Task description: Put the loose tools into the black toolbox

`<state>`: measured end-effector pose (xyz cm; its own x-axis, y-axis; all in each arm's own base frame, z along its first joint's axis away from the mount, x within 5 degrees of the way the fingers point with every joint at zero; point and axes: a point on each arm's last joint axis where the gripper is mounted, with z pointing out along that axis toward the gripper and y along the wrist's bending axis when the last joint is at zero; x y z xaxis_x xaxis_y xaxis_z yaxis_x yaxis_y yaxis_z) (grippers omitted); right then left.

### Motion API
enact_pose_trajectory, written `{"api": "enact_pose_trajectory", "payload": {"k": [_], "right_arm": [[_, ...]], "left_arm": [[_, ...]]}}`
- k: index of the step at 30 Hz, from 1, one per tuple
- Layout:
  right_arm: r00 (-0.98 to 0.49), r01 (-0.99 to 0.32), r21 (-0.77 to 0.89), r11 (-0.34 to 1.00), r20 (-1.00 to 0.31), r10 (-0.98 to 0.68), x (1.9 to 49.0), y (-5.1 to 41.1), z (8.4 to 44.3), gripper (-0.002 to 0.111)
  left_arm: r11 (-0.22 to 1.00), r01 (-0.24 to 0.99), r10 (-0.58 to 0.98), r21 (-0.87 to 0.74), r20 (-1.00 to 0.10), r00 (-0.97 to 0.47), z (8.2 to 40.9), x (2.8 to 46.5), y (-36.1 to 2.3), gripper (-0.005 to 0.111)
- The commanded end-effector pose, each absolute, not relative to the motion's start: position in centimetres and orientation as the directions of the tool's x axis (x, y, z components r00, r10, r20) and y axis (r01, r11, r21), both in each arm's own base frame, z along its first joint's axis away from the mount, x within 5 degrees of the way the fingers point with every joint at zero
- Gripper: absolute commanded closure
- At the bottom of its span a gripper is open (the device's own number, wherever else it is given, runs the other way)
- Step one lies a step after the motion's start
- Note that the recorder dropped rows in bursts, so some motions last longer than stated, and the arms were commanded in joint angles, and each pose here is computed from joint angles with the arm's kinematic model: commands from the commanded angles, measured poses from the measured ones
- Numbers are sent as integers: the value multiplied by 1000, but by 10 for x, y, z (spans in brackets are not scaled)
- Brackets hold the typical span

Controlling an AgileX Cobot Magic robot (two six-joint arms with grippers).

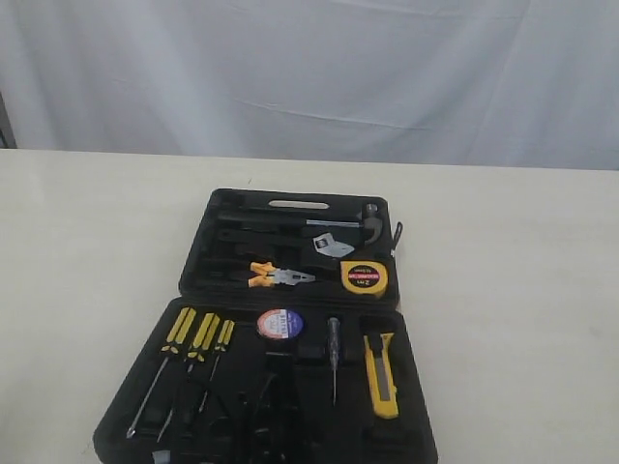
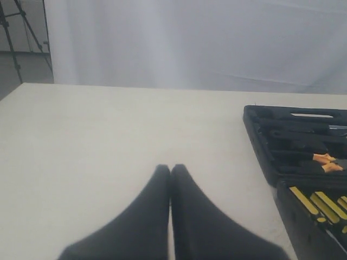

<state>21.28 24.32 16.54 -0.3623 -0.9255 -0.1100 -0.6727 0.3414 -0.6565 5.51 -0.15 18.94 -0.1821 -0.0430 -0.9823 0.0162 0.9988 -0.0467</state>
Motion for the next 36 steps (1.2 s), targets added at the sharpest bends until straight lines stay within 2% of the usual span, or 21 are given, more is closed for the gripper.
{"api": "enact_pose_trajectory", "payload": {"k": [1,23,30,36], "right_arm": [[-339,-677,-647,351,-149,-929,207,240,189,109],[-278,-762,-550,342,-200,-940,177,211,285,109],[-152,-748,-615,251,-210,-966,186,220,322,109],[-177,-731,-635,251,-178,-968,217,209,326,109]], "left_arm": [[999,18,-47,-51,-982,-182,189,55,-2,107],[999,18,-47,-51,-982,-182,189,55,-2,107],[999,18,-47,-51,-982,-182,189,55,-2,107],[999,18,-47,-51,-982,-182,189,55,-2,107]]}}
